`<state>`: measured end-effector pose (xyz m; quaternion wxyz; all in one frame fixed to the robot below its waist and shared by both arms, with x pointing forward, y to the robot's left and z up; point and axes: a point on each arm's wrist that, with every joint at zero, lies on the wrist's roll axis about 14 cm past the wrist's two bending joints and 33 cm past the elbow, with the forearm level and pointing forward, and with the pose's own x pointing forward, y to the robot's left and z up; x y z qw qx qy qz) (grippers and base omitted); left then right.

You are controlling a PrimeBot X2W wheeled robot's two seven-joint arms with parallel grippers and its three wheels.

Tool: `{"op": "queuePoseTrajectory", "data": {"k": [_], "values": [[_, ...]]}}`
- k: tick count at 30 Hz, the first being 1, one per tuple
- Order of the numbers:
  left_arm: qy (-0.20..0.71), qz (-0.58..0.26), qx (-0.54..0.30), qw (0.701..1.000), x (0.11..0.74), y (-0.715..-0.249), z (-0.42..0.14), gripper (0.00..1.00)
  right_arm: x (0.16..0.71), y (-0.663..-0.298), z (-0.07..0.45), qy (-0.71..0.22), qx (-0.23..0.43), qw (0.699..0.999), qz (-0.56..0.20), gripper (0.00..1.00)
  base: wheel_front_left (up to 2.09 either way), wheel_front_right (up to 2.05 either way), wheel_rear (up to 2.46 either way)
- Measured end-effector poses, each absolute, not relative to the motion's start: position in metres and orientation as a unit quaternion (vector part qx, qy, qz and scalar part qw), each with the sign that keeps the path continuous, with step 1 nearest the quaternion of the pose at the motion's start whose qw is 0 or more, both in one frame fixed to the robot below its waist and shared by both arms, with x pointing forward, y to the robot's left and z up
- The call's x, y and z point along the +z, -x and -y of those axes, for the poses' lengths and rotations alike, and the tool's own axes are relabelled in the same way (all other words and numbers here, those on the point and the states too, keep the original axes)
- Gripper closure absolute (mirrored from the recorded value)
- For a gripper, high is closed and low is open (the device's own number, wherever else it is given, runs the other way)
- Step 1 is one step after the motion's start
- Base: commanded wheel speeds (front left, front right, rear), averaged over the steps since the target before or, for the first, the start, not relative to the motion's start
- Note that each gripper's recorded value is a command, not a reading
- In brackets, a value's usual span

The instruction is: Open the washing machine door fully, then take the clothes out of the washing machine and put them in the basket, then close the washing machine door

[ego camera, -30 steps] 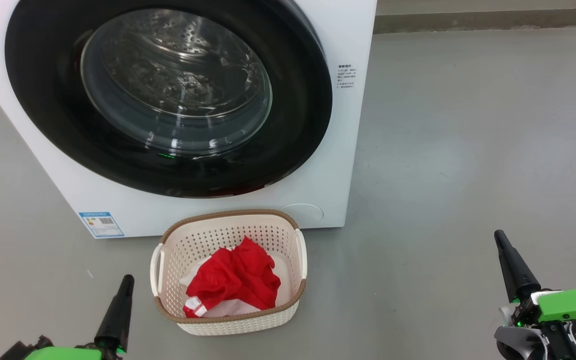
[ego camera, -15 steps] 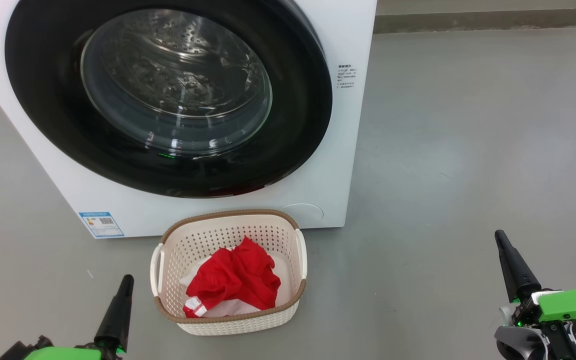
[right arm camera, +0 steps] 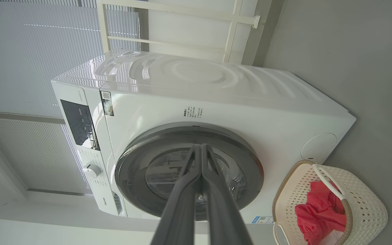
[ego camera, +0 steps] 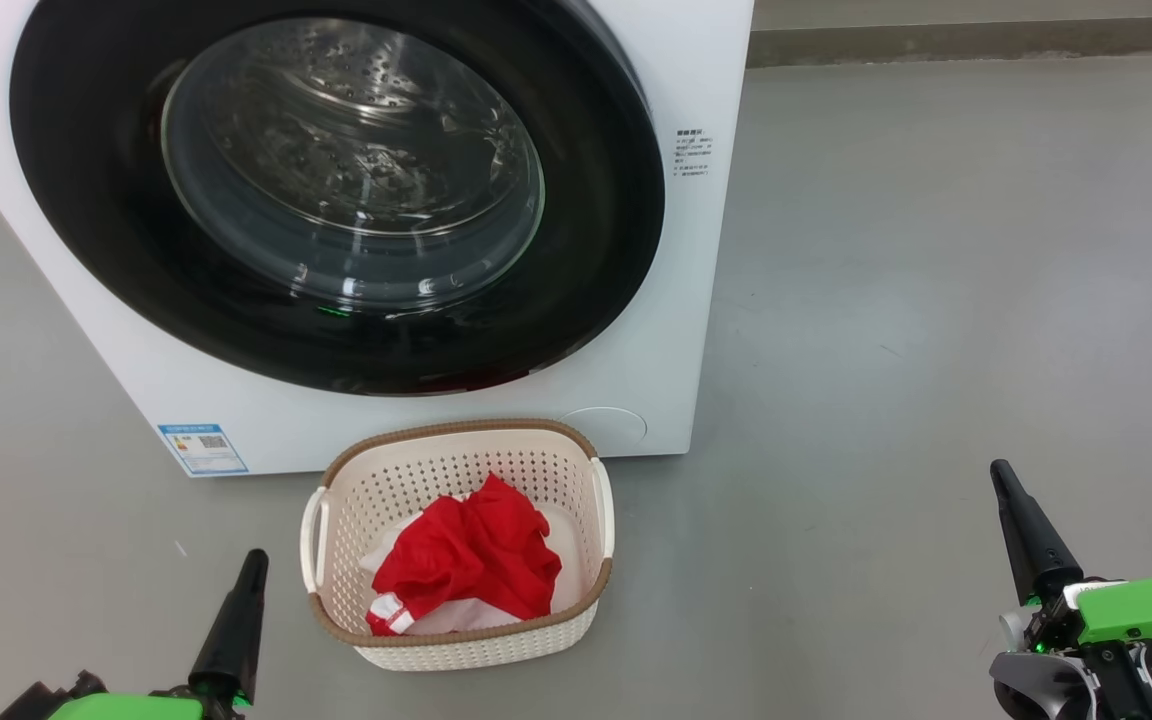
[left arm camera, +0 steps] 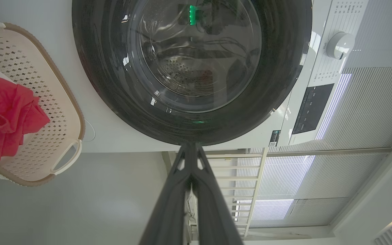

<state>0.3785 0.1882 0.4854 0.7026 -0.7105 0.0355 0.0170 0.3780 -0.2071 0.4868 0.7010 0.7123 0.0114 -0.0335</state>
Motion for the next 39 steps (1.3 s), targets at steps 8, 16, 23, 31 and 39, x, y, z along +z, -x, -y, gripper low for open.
{"op": "queuePoseTrajectory", "data": {"k": [8, 16, 23, 31, 39], "values": [[0.711, -0.035, 0.017, 0.703, 0.4853, -0.3785, -0.1883, 1.00, 0.4867, -0.3780, 0.2061, -0.713, -0.033, 0.700, -0.012, 1.00, 0.00, 0.00, 0.00], [0.711, -0.035, 0.017, 0.702, 0.4854, -0.3785, -0.1884, 1.00, 0.4865, -0.3780, 0.2061, -0.713, -0.033, 0.701, -0.012, 1.00, 0.00, 0.00, 0.00], [0.711, -0.035, 0.018, 0.702, 0.4853, -0.3785, -0.1884, 1.00, 0.4864, -0.3780, 0.2057, -0.713, -0.033, 0.700, -0.012, 1.00, 0.00, 0.00, 0.00], [0.712, -0.036, 0.016, 0.701, 0.4853, -0.3785, -0.1875, 1.00, 0.4863, -0.3780, 0.2051, -0.714, -0.033, 0.699, -0.013, 1.00, 0.00, 0.00, 0.00], [0.711, -0.036, 0.017, 0.702, 0.4853, -0.3784, -0.1878, 1.00, 0.4861, -0.3779, 0.2052, -0.715, -0.033, 0.699, -0.013, 1.00, 0.00, 0.00, 0.00]]}}
